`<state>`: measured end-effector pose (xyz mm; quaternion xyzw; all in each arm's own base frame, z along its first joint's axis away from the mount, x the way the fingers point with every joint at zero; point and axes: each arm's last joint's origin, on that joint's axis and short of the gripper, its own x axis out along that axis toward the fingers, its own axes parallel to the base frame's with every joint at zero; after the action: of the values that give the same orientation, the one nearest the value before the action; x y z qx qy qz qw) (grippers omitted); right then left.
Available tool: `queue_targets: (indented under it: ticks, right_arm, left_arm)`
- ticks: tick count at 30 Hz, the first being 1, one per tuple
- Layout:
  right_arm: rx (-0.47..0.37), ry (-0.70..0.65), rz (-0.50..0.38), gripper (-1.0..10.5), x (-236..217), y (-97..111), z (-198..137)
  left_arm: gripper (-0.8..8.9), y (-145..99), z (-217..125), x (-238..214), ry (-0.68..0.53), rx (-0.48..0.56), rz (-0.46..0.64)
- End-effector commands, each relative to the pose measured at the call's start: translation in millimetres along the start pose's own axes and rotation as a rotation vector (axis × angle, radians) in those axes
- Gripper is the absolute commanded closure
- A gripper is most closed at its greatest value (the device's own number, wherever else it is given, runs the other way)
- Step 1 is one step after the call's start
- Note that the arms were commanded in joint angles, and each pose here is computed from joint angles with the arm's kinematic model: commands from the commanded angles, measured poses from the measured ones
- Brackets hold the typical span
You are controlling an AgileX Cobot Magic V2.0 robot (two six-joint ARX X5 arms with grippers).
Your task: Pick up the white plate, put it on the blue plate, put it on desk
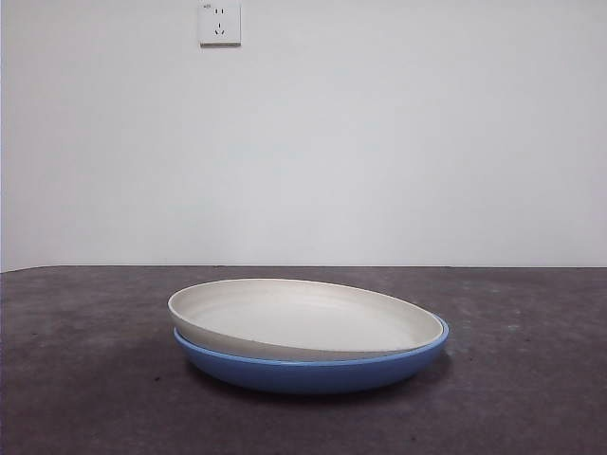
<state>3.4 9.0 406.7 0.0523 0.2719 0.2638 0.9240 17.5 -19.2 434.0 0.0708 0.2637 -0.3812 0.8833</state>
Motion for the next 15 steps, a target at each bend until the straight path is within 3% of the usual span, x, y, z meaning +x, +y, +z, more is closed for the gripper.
queue_targets:
  ticks: [1,3,4,5,15]
  right_arm:
    - [-0.018,-0.018,0.005,4.0,-3.8,1.4,3.0]
    - [-0.018,-0.014,0.011,7.7,-3.8,1.5,2.5]
    - [-0.018,-0.013,0.010,9.4,-3.8,1.5,2.5]
    - [-0.019,-0.014,0.009,9.2,-3.8,1.5,2.6]
    - [-0.030,-0.056,0.015,9.2,-4.0,2.1,6.7]
  left_arm:
    - [3.01,-0.5,2.2,-2.7,-0.013,0.009,-0.002]
    - [7.05,-0.5,1.3,-2.7,-0.004,0.008,-0.003]
    - [8.30,-0.5,1.2,-2.7,-0.002,0.008,-0.002]
    - [7.80,-0.5,1.3,-2.7,-0.004,0.008,-0.003]
    - [7.97,-0.5,1.0,-2.8,-0.001,0.007,-0.003]
